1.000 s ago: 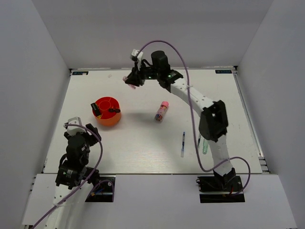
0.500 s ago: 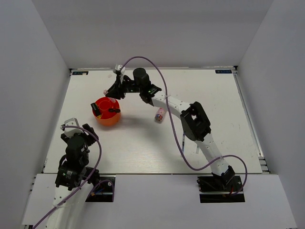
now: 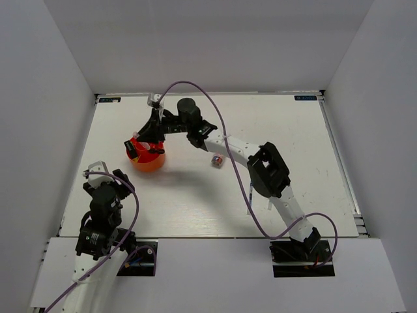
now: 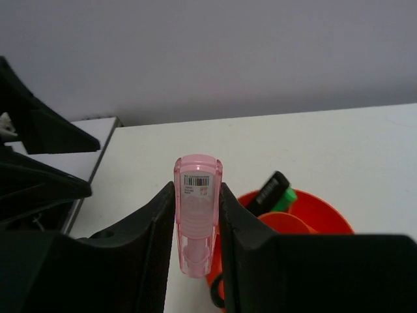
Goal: Sort the stationery into containers
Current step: Place the stationery into the container, then grab a piece of stationery with the right arm
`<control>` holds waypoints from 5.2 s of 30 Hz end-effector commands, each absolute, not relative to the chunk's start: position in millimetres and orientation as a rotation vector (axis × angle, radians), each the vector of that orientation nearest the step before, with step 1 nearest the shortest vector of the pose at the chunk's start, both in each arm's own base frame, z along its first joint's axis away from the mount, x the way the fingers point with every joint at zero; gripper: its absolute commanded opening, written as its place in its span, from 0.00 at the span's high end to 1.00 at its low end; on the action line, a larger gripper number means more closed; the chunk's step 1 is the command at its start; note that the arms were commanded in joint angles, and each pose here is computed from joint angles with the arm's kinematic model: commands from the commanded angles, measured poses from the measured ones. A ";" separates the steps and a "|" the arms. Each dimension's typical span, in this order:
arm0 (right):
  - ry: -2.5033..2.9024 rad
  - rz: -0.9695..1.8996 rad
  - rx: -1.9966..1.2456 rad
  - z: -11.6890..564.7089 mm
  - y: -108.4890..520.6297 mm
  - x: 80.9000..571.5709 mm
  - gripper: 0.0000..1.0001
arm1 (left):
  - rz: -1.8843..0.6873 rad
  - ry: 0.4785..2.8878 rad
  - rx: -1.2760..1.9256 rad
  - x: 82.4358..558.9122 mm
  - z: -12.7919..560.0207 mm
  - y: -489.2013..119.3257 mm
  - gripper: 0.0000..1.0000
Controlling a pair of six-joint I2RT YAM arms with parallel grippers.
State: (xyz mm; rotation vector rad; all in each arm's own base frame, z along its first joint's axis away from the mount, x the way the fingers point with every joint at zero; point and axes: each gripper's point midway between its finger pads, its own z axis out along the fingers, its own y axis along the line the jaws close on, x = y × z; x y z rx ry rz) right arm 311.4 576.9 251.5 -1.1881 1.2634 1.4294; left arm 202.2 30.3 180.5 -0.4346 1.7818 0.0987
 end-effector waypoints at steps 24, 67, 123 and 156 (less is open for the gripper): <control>0.782 1.293 -1.574 233.6 607.3 260.9 1.00 | 0.128 1.752 -0.469 197.9 184.1 38.5 0.20; 0.778 0.920 -1.692 187.1 589.7 276.3 0.40 | 0.136 1.738 -0.482 195.9 184.2 41.3 0.20; 3.122 -0.021 0.096 51.7 64.1 215.3 0.52 | -0.231 1.998 -0.127 212.0 157.0 -42.6 0.12; 3.165 0.035 0.259 -7.9 49.9 201.3 0.97 | -0.220 1.990 -0.130 212.0 158.2 -40.6 0.12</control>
